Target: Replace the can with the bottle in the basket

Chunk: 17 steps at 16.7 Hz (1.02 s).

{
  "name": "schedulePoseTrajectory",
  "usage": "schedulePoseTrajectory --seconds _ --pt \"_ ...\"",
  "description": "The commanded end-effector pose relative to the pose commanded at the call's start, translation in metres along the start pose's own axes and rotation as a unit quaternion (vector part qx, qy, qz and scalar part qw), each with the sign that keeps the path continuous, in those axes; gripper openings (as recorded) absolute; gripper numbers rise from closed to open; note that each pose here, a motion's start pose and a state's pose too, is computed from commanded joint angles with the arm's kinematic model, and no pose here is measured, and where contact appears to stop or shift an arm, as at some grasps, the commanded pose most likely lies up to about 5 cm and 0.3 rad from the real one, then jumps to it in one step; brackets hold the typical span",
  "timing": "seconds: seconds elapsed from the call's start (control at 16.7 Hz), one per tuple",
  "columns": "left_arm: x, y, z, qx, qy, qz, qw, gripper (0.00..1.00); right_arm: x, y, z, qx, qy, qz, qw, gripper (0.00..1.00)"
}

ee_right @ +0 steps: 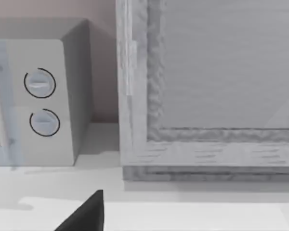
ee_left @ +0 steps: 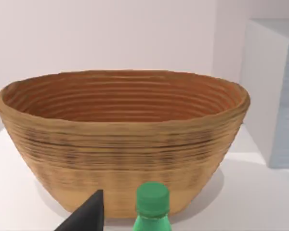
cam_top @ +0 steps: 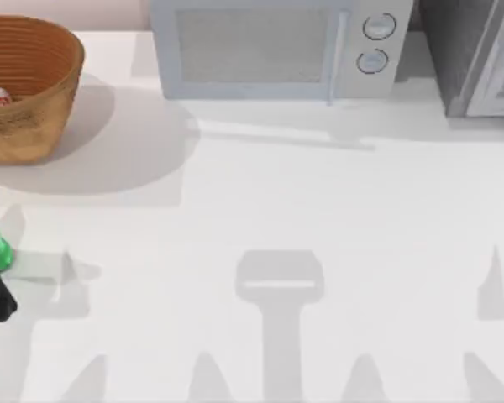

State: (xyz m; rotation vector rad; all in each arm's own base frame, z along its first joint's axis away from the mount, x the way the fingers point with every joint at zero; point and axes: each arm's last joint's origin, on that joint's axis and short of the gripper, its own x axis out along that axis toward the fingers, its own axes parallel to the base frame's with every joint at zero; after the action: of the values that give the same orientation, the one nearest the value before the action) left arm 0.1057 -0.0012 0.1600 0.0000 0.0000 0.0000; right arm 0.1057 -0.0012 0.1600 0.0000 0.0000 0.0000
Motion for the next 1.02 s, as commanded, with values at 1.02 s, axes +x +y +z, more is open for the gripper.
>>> schedulePoseTrajectory --seconds 1.02 --pt "0.093 0.011 0.145 0.009 0.273 -0.031 0.961 1.0 0.0 0.0 0.0 0.0 0.0 0.0 1.0 1.0"
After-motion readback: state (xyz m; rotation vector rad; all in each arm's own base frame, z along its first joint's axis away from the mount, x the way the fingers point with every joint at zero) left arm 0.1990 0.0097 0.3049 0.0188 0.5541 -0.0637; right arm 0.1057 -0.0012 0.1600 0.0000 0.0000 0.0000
